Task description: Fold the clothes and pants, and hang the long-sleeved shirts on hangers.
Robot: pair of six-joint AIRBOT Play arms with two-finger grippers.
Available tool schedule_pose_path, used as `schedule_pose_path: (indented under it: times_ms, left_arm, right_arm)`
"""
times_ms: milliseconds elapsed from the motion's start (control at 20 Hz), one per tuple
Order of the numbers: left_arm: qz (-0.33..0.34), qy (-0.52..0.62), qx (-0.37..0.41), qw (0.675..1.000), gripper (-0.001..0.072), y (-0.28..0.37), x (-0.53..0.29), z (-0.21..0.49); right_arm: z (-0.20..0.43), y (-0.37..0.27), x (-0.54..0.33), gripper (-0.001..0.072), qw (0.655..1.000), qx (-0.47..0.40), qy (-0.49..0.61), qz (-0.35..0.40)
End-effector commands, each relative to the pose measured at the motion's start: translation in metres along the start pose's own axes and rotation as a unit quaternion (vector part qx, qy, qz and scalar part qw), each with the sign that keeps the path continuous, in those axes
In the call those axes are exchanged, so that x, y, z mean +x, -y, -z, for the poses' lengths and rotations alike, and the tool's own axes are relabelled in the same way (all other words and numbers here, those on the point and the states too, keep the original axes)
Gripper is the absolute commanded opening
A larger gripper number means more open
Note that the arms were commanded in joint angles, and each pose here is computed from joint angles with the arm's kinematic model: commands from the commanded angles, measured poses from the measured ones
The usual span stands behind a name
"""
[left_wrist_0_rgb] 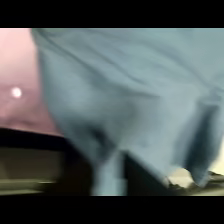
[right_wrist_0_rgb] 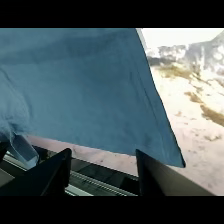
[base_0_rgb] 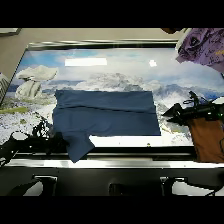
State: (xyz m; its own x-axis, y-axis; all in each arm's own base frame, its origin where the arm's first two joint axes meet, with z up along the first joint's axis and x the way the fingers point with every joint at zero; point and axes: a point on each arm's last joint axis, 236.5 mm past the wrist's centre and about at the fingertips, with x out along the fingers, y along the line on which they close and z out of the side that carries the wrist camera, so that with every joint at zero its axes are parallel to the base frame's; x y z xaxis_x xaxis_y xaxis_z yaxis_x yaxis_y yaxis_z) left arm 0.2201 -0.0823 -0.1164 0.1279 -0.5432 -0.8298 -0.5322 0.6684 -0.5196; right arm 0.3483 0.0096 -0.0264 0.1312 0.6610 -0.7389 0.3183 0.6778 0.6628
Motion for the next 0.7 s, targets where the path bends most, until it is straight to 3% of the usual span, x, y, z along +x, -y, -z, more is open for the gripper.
schedule_pose_path:
  times_ms: [0, 650]
  left_arm:
    - [-0.006, -0.003, -0.003, 1.0, 0.0019, -0.001, 0.008, 0.0]
    - [-0.003, -0.026, -0.002, 1.0, 0.0019, 0.001, 0.007, 0.011]
  right_arm:
    - [0.013, 0.036, -0.002, 0.0472, 0.997, 0.005, -0.027, 0.075]
    - [0.046, 0.07, 0.059, 0.0469, 0.997, 0.061, -0.023, 0.048]
